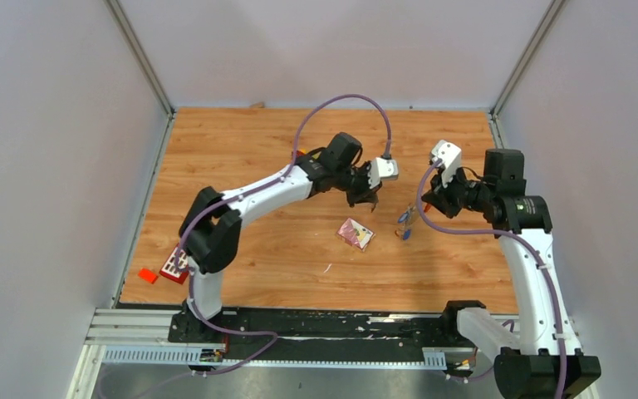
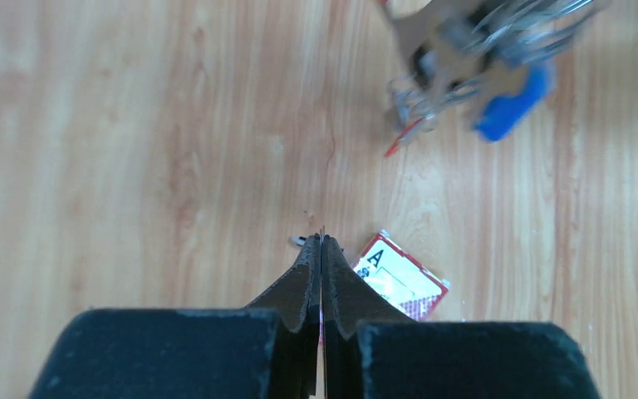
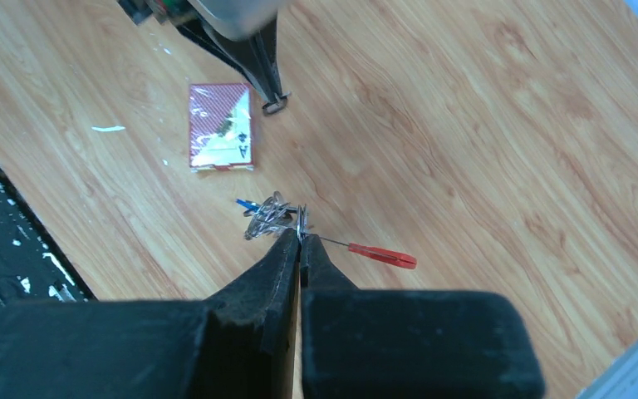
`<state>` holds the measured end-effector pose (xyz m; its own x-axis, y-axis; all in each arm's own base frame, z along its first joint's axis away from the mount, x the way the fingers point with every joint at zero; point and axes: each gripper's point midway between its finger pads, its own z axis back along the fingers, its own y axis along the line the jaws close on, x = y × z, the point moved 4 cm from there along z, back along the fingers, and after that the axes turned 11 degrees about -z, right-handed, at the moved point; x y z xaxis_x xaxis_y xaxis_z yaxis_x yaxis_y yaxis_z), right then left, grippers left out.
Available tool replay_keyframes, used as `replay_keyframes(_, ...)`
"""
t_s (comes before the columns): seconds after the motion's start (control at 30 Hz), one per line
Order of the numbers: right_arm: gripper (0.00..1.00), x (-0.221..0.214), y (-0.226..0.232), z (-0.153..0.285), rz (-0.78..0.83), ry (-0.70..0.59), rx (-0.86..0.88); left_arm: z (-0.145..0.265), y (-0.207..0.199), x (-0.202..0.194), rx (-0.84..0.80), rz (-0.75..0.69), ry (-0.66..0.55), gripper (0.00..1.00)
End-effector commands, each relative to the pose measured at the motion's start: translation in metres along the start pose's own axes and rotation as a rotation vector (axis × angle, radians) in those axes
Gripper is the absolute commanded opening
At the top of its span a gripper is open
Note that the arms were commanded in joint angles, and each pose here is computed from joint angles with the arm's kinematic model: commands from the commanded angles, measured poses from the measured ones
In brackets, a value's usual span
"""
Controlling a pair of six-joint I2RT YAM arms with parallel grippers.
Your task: Put the keys on the keyring
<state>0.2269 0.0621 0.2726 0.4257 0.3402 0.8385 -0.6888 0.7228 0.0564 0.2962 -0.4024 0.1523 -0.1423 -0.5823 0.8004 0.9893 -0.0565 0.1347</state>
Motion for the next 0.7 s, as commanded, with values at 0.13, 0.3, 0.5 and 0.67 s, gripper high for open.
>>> replay_keyframes(0.13,0.0,0.043,0.036,-0.018,0.19,-0.087,0.181,0.095,-0.019,0.063,0.117,-0.246,-0.133,0.0)
replay_keyframes(0.3,0.0,0.059,0.062,-0.036,0.256,-0.12,0.299,0.124,-0.036,0.059,0.175,-0.281,-0.157,0.0)
replay_keyframes(0.5,0.0,0.063,0.09,-0.056,0.288,-0.128,0.438,0.153,-0.056,0.061,0.219,-0.327,-0.223,0.0)
replay_keyframes(0.67,0.0,0.057,0.104,-0.072,0.287,-0.127,0.511,0.162,-0.067,0.056,0.222,-0.393,-0.248,0.0)
